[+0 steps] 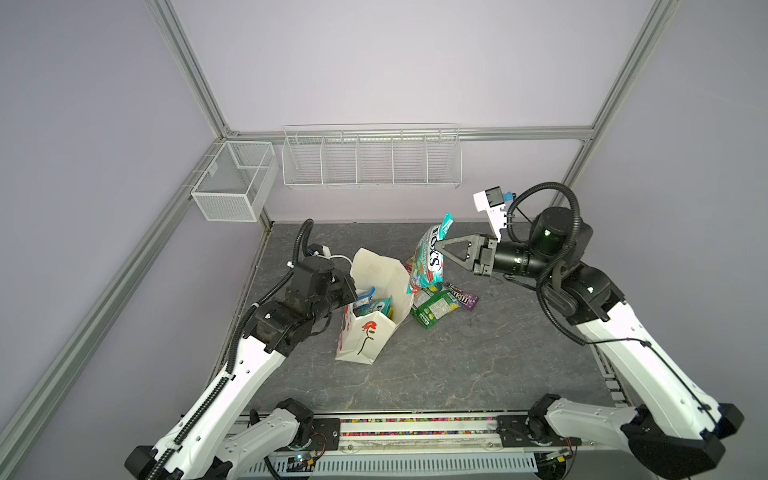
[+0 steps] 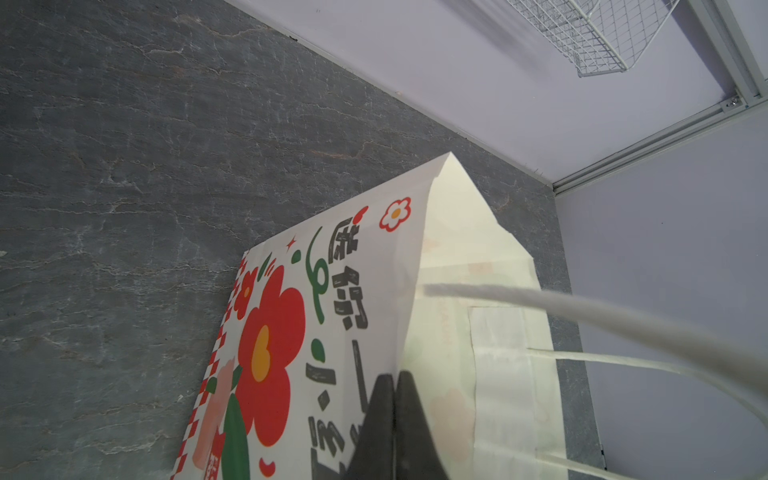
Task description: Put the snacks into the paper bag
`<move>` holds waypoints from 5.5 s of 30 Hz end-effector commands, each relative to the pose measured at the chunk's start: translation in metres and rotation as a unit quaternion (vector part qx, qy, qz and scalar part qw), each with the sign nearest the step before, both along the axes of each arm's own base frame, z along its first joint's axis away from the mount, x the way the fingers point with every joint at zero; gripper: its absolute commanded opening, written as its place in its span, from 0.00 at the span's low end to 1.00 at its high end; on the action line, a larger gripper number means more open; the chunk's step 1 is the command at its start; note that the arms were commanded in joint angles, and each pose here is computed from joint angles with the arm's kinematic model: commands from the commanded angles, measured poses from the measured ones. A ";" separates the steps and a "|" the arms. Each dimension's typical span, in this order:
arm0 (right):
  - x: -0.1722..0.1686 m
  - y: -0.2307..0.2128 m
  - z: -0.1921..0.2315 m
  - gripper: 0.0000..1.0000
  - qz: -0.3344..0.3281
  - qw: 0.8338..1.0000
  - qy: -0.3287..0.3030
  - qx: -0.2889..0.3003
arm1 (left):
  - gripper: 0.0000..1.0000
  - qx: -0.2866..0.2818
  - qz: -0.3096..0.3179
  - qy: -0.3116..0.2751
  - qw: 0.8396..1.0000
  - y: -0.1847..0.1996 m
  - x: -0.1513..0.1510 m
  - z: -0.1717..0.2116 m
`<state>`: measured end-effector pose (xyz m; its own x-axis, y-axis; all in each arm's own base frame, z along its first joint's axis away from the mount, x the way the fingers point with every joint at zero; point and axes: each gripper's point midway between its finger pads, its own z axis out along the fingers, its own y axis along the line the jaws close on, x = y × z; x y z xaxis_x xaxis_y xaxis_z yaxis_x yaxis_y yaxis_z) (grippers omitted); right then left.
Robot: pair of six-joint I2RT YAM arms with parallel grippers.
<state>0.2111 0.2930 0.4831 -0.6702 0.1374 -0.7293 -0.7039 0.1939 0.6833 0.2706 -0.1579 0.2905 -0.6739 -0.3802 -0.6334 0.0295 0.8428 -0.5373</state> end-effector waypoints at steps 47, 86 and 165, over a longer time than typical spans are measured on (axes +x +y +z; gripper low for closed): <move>0.016 0.103 -0.047 0.07 0.089 0.995 0.038 0.007 | 0.00 -0.024 -0.006 -0.012 1.000 -0.001 -0.008 0.009; 0.024 0.130 -0.101 0.07 0.094 0.990 0.103 -0.018 | 0.00 -0.023 -0.007 -0.015 1.000 -0.001 -0.007 0.011; 0.037 0.126 -0.132 0.32 0.058 0.987 0.129 -0.075 | 0.00 -0.023 -0.002 -0.016 1.000 0.003 -0.010 0.012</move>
